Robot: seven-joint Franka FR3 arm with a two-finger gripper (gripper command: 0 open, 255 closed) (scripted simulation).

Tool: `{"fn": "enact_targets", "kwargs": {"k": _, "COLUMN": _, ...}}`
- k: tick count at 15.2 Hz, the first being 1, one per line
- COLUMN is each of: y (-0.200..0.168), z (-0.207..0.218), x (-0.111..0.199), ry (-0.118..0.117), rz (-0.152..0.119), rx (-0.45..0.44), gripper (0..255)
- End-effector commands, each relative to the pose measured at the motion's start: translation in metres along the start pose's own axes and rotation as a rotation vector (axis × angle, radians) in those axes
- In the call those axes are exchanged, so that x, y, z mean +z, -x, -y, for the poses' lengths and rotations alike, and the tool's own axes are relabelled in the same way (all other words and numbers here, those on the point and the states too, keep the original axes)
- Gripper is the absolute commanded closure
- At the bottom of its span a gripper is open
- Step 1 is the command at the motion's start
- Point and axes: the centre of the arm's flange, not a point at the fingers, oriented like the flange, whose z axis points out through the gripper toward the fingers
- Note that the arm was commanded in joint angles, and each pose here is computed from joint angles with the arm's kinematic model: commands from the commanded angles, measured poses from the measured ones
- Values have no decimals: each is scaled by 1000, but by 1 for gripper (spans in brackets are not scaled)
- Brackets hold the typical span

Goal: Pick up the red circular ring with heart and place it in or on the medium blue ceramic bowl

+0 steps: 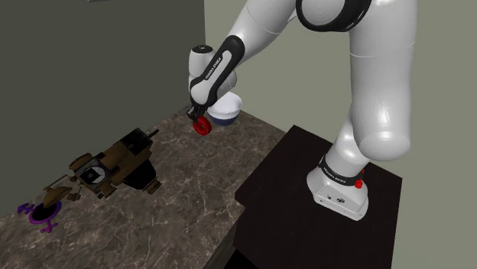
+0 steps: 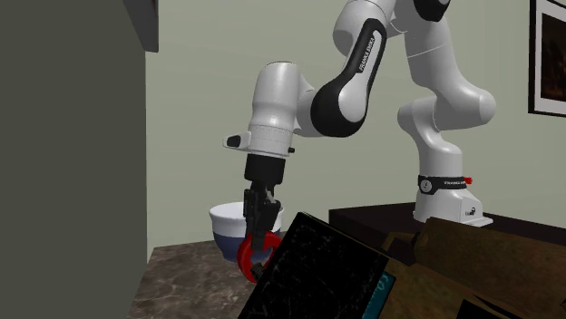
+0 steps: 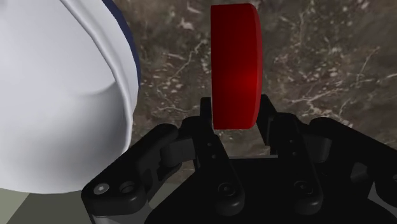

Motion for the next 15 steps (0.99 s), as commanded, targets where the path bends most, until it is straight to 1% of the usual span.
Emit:
{"fn": "enact_targets", "kwargs": {"k": 1, "y": -2, "z": 0, "x": -10, "ry": 0, "rz": 0, "rx": 0, "gripper": 255}}
{"fn": "enact_targets", "kwargs": {"k": 15, "y": -14, "z": -2, "x": -83, "ry": 0, "rz": 0, "rx": 0, "gripper": 255}}
